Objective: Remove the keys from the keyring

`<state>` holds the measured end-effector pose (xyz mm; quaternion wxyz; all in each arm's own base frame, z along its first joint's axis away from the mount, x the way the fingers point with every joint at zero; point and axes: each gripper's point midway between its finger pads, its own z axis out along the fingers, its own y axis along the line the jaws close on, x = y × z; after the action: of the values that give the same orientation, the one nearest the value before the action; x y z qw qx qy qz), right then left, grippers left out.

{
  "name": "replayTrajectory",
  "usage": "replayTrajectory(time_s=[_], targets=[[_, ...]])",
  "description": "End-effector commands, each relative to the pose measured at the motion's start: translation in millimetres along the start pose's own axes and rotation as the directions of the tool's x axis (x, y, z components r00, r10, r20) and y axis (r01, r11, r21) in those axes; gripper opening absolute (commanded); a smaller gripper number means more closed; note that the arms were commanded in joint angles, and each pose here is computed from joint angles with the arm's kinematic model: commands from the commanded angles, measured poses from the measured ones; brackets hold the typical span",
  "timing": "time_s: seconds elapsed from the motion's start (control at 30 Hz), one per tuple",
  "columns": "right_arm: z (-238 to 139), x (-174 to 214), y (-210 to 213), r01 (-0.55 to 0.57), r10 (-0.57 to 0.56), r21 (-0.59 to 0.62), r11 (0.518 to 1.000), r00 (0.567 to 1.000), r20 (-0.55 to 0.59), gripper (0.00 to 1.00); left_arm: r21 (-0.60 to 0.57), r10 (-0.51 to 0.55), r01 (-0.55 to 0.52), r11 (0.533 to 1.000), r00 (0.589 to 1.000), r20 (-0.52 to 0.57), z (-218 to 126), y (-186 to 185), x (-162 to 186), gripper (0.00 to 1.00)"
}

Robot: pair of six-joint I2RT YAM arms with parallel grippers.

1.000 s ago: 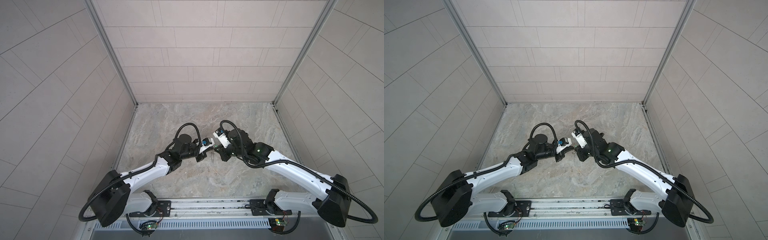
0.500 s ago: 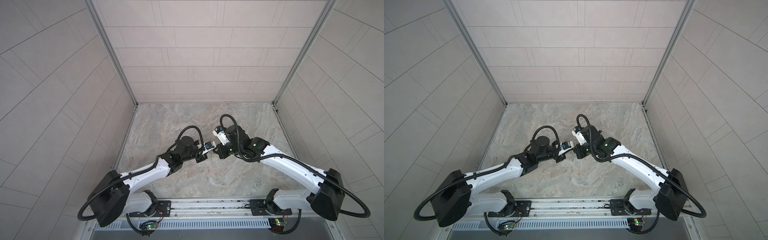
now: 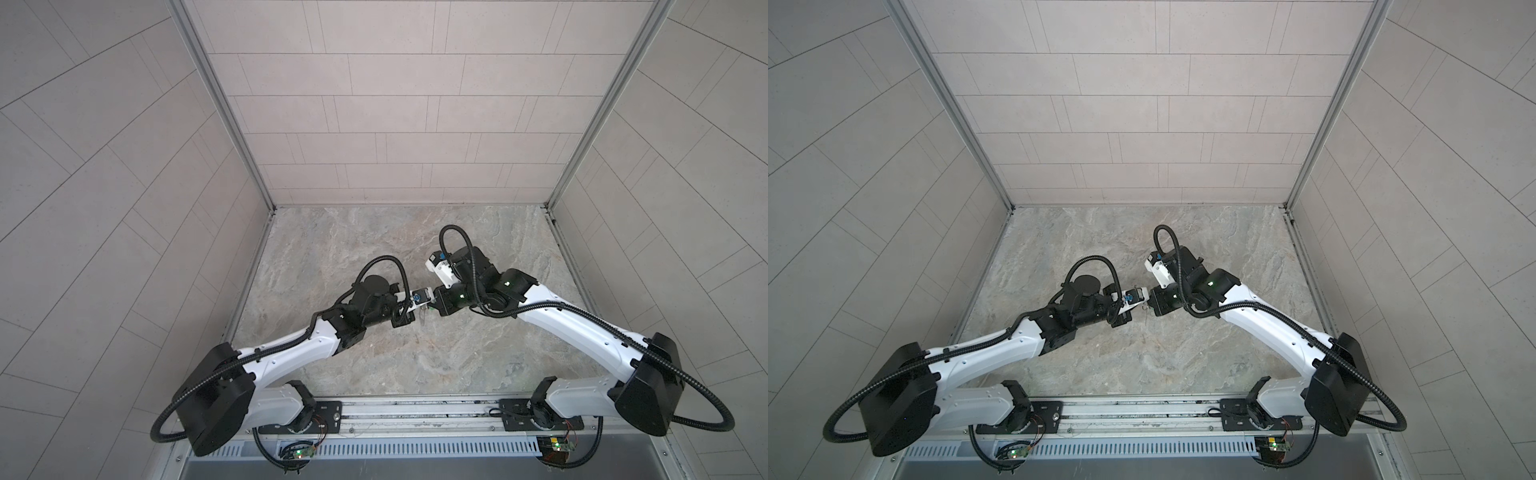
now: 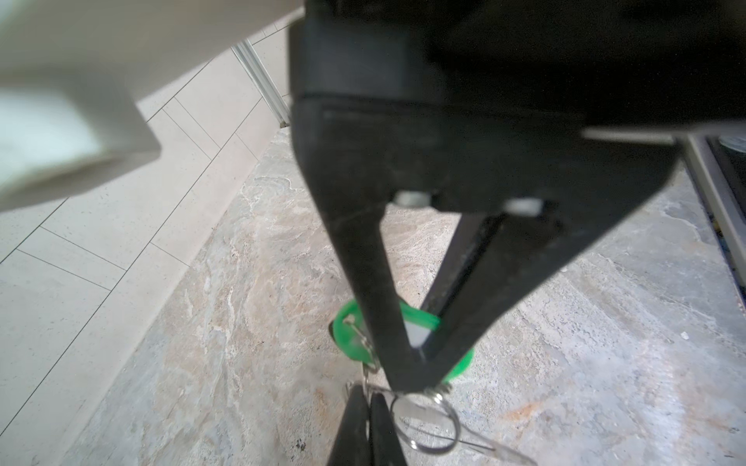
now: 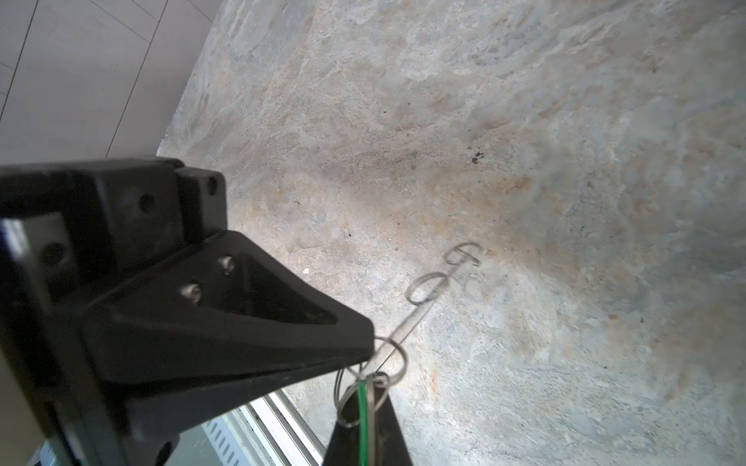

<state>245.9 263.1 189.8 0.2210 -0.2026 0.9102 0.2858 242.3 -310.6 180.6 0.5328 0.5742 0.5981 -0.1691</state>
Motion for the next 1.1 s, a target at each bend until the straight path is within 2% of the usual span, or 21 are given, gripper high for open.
replayTrajectory(time_s=[0.0, 0.37, 0.77, 1.0, 1.07], targets=[[-15, 1, -10, -0.011, 0.01, 0.031, 0.999, 1.0, 0.026, 0.0, 0.033, 0.025, -0.026, 0.999, 1.0, 0.009, -5, -9, 0, 0.0], [-14, 14, -27, -0.029, 0.029, 0.048, 0.998, 0.999, -0.015, 0.0, 0.086, -0.007, 0.004, 0.996, 0.999, 0.036, -5, -16, -6, 0.0], [-10, 16, -26, -0.018, 0.018, 0.012, 1.0, 1.0, -0.017, 0.0, 0.113, -0.042, 0.037, 0.993, 0.998, 0.042, -1, -17, -8, 0.0], [-4, 22, -25, 0.022, -0.023, -0.006, 1.0, 0.999, -0.048, 0.0, 0.107, -0.135, 0.131, 0.986, 0.99, 0.035, -2, -6, -2, 0.0], [-2, 24, -26, 0.024, -0.025, -0.008, 1.0, 0.998, -0.058, 0.0, 0.118, -0.164, 0.159, 0.98, 0.986, 0.035, -2, -3, 0, 0.05]])
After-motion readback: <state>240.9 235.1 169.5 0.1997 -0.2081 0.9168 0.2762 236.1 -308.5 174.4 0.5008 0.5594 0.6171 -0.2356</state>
